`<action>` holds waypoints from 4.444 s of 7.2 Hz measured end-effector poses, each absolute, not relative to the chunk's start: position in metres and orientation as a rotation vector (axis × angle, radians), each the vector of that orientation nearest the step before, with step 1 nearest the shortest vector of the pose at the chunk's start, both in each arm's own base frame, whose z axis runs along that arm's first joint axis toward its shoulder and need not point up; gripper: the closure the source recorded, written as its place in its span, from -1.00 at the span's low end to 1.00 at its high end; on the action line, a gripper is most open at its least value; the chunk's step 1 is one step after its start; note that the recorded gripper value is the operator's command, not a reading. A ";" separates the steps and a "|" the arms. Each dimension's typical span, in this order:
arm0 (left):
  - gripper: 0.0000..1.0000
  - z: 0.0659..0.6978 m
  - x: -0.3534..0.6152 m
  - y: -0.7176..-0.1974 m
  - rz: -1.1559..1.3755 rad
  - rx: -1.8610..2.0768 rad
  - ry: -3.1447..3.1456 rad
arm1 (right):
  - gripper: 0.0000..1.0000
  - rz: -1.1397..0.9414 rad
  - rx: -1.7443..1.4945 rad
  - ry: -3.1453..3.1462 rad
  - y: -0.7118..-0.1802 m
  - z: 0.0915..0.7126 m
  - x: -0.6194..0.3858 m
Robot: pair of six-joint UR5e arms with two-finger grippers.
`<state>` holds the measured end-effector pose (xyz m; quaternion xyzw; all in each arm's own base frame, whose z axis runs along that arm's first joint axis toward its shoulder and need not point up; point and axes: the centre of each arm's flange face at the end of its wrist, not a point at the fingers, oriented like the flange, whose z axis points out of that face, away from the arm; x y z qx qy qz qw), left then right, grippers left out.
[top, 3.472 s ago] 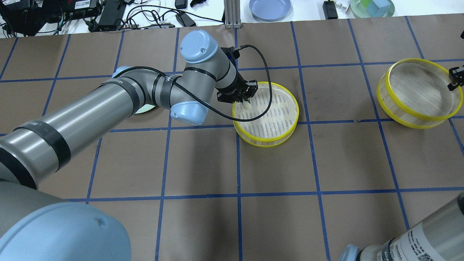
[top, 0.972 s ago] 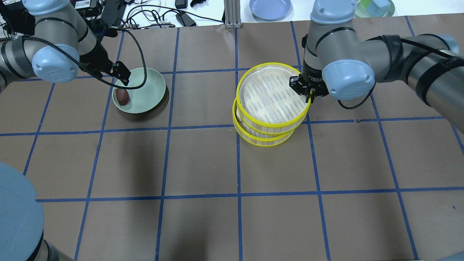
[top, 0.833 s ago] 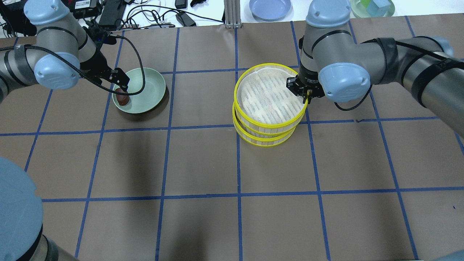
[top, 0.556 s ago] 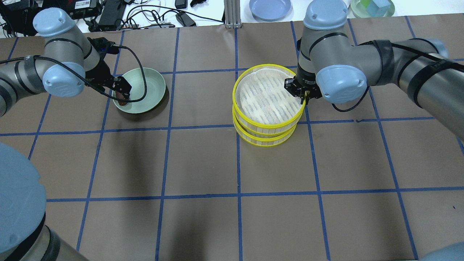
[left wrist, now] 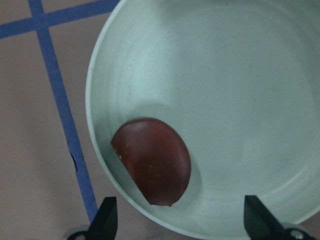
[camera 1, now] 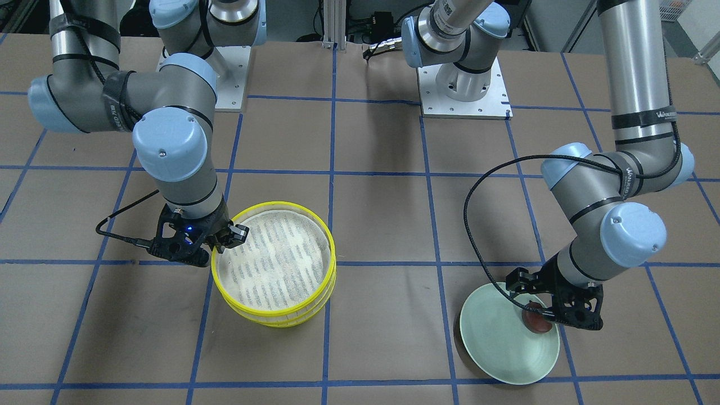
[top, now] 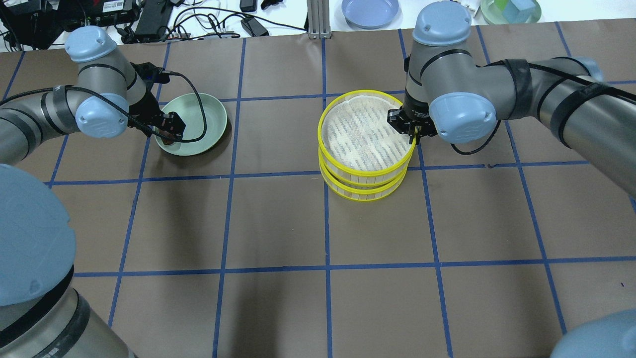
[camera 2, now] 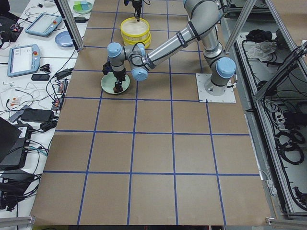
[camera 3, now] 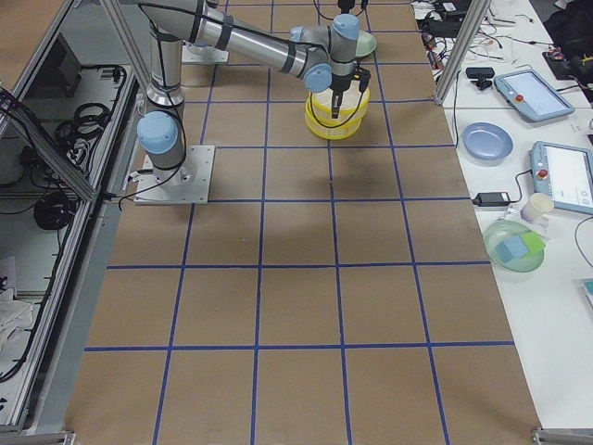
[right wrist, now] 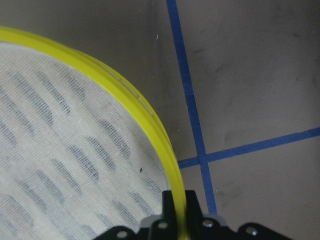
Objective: Stack buns with steamer
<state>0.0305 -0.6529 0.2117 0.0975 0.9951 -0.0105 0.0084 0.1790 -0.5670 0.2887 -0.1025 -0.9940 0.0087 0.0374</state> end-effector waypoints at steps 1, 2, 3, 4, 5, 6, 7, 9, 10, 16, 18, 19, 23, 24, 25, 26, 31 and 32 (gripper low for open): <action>-0.21 0.208 0.032 -0.659 -0.059 0.300 3.103 | 1.00 0.020 -0.311 -3.048 -0.567 0.287 0.179; -0.03 0.205 0.034 -0.664 -0.075 0.299 3.098 | 1.00 0.015 -0.307 -3.047 -0.567 0.286 0.179; 0.29 0.202 0.035 -0.670 -0.083 0.299 3.095 | 1.00 0.007 -0.306 -3.046 -0.566 0.285 0.179; 0.77 0.200 0.036 -0.672 -0.084 0.299 3.095 | 1.00 0.002 -0.306 -3.046 -0.565 0.285 0.179; 1.00 0.199 0.036 -0.673 -0.083 0.303 3.094 | 1.00 -0.003 -0.307 -3.046 -0.565 0.284 0.179; 1.00 0.200 0.036 -0.674 -0.084 0.309 3.091 | 1.00 -0.006 -0.311 -3.047 -0.564 0.284 0.179; 1.00 0.203 0.036 -0.673 -0.089 0.309 3.088 | 1.00 -0.008 -0.316 -3.049 -0.564 0.283 0.179; 1.00 0.229 0.030 -0.669 -0.116 0.275 3.087 | 1.00 -0.012 -0.321 -3.052 -0.564 0.282 0.179; 1.00 0.253 0.017 -0.664 -0.135 0.240 3.093 | 1.00 -0.012 -0.322 -3.052 -0.564 0.282 0.180; 1.00 0.362 -0.137 -0.614 -0.280 -0.080 3.186 | -1.00 -0.011 -0.316 -3.050 -0.564 0.283 0.179; 1.00 0.370 -0.183 -0.600 -0.275 -0.278 3.274 | -1.00 -0.003 -0.232 -3.062 -0.574 0.300 0.156; 1.00 0.369 -0.207 -0.594 -0.256 -0.363 3.307 | -1.00 -0.015 -0.193 -3.084 -0.583 0.322 0.124; 1.00 0.344 -0.306 -0.569 -0.149 -0.327 3.522 | -1.00 0.027 -0.148 -3.131 -0.530 0.487 0.077; 1.00 0.334 -0.326 -0.560 -0.101 -0.279 3.555 | -1.00 0.068 -0.133 -3.128 -0.510 0.514 0.085; 0.02 0.323 -0.340 -0.553 -0.056 -0.246 3.567 | -1.00 0.100 -0.105 -3.122 -0.497 0.528 0.098; -0.99 0.314 -0.348 -0.549 -0.022 -0.227 3.571 | -1.00 0.117 -0.073 -3.113 -0.492 0.532 0.111; -1.00 0.309 -0.353 -0.551 -0.019 -0.195 3.575 | -1.00 0.149 -0.023 -3.102 -0.492 0.527 0.124; -1.00 0.312 -0.353 -0.552 -0.029 -0.191 3.574 | -1.00 0.148 -0.023 -3.101 -0.493 0.527 0.124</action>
